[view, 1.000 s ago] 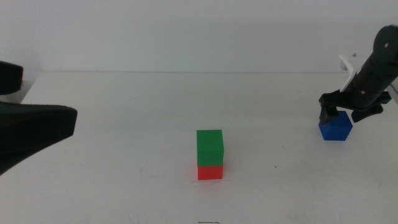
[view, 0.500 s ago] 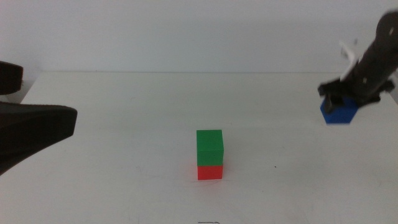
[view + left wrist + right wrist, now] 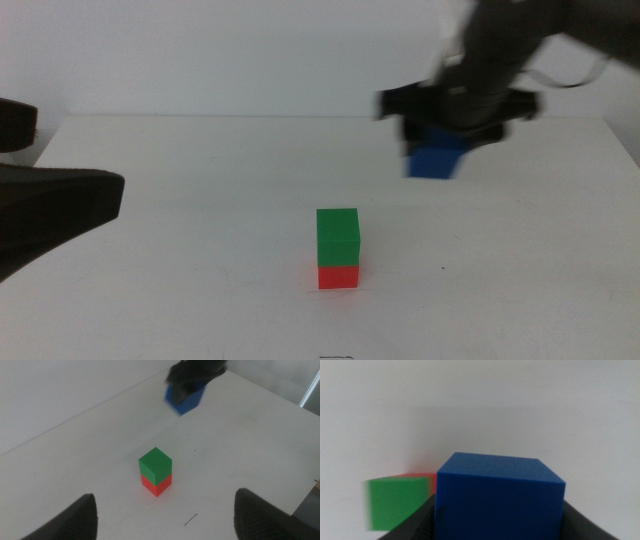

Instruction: Stack red cubes first, then green, then blue cubes in a specific spot.

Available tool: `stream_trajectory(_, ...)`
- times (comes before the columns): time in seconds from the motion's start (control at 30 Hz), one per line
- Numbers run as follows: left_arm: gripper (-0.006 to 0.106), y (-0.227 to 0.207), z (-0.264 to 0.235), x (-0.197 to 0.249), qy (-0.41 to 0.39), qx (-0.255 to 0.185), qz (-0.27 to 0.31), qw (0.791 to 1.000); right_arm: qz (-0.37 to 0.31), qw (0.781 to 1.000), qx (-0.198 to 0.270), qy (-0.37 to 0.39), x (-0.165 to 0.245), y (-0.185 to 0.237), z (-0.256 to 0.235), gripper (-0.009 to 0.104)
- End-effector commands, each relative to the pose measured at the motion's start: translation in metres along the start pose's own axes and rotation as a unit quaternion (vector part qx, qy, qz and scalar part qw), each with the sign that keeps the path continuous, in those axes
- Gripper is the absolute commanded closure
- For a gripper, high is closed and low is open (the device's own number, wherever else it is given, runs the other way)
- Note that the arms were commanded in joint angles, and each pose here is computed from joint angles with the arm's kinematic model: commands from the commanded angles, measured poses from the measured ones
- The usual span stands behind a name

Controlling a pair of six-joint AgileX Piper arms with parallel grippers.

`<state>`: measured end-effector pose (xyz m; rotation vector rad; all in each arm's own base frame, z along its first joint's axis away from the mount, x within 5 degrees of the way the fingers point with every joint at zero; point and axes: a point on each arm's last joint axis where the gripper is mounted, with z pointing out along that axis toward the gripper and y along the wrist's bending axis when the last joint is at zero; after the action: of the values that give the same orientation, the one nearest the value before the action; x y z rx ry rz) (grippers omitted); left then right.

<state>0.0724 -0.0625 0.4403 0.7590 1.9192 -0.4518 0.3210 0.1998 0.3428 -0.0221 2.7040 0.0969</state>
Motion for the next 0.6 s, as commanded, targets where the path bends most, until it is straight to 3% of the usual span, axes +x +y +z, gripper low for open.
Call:
stream_trajectory(0.0, 0.007, 0.0, -0.004, -0.012, -0.044, 0.0, -0.006, 0.999, -0.002, 0.999, -0.027, -0.046, -0.003, 0.023, -0.021, 0.096)
stream_trajectory(0.27, 0.007, 0.0, -0.004, -0.012, -0.044, 0.0, -0.006, 0.999, -0.016, 0.999, -0.042, -0.001, -0.001, 0.077, 0.011, 0.096)
stream_trajectory(0.57, 0.007, 0.0, -0.004, -0.012, -0.044, -0.001, -0.006, 0.999, -0.027, 0.998, -0.041, 0.039, 0.005, 0.088, 0.027, 0.096)
